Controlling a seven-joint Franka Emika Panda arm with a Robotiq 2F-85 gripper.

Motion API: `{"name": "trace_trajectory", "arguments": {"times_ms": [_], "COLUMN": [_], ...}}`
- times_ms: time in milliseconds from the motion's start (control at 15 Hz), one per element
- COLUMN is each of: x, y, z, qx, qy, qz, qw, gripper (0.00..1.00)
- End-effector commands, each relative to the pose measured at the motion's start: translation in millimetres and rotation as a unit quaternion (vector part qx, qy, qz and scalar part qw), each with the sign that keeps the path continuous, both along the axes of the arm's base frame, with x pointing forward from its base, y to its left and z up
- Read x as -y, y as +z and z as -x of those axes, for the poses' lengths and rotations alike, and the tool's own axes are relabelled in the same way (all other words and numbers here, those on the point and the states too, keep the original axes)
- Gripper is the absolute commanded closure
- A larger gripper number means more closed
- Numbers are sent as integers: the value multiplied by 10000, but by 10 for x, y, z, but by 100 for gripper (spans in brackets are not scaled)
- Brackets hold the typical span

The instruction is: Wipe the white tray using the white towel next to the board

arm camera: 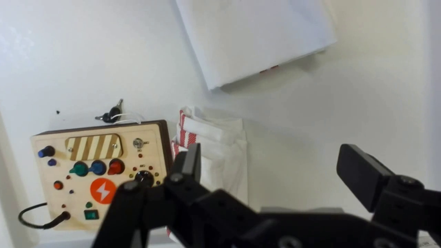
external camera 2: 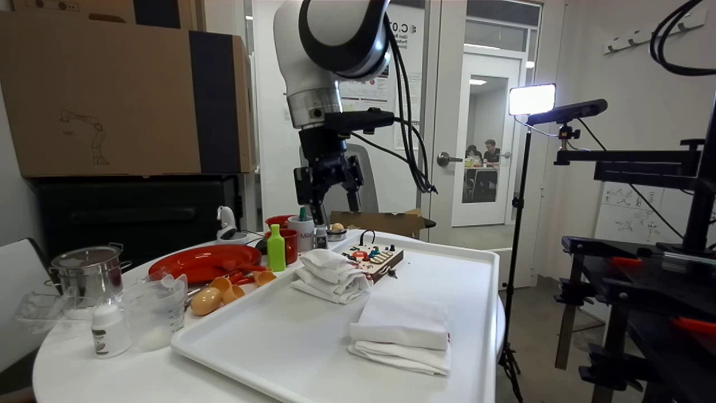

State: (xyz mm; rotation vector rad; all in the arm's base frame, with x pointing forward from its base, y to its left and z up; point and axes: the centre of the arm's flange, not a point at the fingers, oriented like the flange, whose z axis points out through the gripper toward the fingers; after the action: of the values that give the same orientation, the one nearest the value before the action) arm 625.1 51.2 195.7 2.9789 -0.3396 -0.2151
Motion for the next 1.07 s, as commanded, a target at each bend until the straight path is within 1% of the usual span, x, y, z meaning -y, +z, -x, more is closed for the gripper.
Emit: {"name": "trace_trajectory", "arguments": {"times_ms": [0,67,133,200,400,467,533,667,867,1000], "x": [164,202,155,198,221,134,90,65,80,143], "y": [-208,-223,-181,-213,-238,-151,-130,-167,-195,-222], "z": [-359,-371,-117,-152,-206,-109,-79,-116,-205,-254], "qx": [-497,-586,-385,-458,-501,-393,-330,-66,372,481], "qy": [-318,-405,-278,-342,-392,-402,-399,-164,-7,-31], "qz": [-327,-333,-219,-243,-265,-324,-331,-295,-194,-148], "qw": [9977,9969,9986,9981,9976,9979,9981,9994,9991,9987], "gripper": [0,0,0,0,0,0,0,0,0,0]}}
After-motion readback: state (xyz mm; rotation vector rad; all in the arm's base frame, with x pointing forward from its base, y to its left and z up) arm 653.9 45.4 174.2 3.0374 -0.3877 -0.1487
